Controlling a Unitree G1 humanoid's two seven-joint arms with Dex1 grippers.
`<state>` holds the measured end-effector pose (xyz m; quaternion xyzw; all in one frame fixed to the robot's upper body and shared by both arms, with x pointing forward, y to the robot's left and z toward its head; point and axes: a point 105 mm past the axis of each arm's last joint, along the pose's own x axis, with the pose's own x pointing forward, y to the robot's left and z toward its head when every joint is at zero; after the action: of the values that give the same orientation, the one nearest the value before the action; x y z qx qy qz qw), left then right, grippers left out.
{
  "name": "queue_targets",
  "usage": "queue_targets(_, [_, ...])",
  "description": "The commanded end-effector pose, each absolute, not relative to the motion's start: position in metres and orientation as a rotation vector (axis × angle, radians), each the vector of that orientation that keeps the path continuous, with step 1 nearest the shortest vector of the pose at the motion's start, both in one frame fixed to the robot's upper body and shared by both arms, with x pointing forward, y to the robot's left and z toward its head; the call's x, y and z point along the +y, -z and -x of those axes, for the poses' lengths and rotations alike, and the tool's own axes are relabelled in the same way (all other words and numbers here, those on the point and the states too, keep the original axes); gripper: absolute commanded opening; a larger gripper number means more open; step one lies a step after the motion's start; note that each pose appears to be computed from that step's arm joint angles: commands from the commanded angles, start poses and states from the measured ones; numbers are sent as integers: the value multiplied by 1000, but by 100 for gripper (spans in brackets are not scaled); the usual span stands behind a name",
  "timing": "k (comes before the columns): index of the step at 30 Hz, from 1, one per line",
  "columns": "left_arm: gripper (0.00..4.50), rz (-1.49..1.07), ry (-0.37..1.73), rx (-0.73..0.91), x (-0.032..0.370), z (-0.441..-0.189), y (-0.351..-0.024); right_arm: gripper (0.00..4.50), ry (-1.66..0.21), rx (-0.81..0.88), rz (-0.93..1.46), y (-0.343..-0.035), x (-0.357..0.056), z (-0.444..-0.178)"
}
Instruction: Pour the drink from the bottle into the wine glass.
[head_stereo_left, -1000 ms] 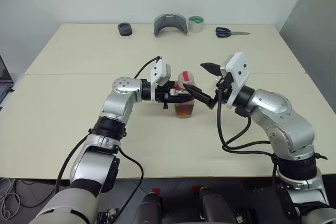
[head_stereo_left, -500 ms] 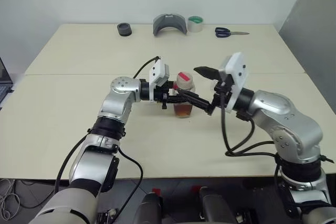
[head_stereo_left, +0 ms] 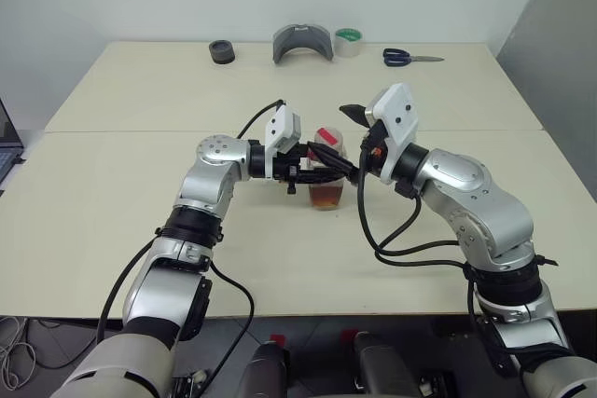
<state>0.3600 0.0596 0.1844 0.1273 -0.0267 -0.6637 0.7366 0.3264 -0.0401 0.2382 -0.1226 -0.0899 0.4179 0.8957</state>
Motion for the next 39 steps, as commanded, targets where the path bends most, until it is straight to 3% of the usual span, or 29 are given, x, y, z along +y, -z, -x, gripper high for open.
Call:
queue_targets(1, [180,-314,1459,-138,58,-360,-204,450,-820,-238,265,-253,-51,-326])
queue_targets(28, [180,-315,1455,-145,59,-361,-206,450,-854,-185,222,-247,-59,-315])
queue_targets(39, [180,-311,1451,-147,59,-361,-206,450,-964,-172,90,-257,-50,-302])
